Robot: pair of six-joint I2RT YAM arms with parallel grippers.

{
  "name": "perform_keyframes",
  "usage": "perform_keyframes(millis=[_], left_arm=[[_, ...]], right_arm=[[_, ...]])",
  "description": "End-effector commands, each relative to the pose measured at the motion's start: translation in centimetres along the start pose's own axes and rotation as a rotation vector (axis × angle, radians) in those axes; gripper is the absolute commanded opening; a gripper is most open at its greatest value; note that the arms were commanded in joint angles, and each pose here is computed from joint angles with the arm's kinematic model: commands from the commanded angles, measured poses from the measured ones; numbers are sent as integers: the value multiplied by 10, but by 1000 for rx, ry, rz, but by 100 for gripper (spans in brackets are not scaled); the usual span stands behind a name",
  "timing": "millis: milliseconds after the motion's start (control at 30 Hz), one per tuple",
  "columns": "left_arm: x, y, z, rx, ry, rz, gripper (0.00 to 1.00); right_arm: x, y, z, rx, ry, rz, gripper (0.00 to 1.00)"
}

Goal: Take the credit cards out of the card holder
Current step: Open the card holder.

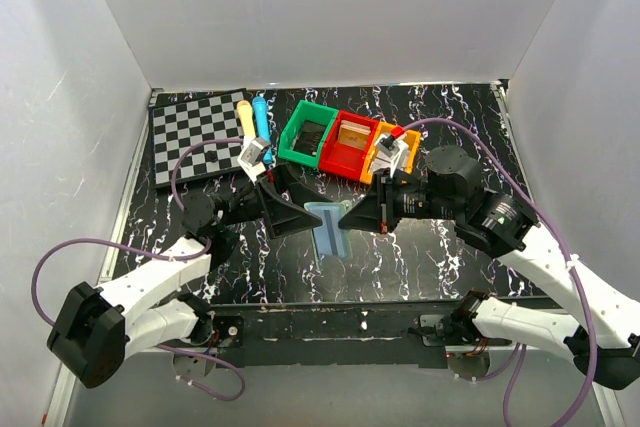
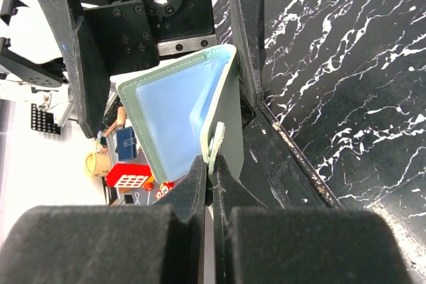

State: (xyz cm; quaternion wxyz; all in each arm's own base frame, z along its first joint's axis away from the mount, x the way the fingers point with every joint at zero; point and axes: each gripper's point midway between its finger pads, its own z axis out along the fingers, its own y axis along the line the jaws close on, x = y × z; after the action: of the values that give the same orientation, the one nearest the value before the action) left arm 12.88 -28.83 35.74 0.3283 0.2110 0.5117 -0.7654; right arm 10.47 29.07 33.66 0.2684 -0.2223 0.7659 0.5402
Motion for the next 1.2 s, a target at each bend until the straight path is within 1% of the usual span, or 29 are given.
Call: perform_keyframes(millis=[0,400,567,667,833,900,933,1033,1167], left_arm=[[3,5,-3,-36,-5,6,98],[13,22,-12,-121,-7,-28,98],[15,23,-16,-160,2,-14,98],[19,25,-19,-183,15,-14,96],[23,31,-24,-229,29,3,87],[24,33,-27,-257,29,14,78],[24,34,-28,-265,26,19,76],[24,33,-30,-274,25,32,73],[25,34,-31,-285,34,40,66]], right_arm=[[-17,7,-12,36,-65,-47,1],[-19,-6,-13,96,-103,-27,1],[-19,-10,-11,103,-113,-12,1],[-18,-13,-9,110,-111,-6,1],[-18,-15,-8,118,-114,1,1],[-17,-16,-8,121,-113,2,1],[-17,-16,-9,120,-114,3,1],[-16,-16,-9,118,-111,4,1],[-16,-16,-10,120,-116,3,1]])
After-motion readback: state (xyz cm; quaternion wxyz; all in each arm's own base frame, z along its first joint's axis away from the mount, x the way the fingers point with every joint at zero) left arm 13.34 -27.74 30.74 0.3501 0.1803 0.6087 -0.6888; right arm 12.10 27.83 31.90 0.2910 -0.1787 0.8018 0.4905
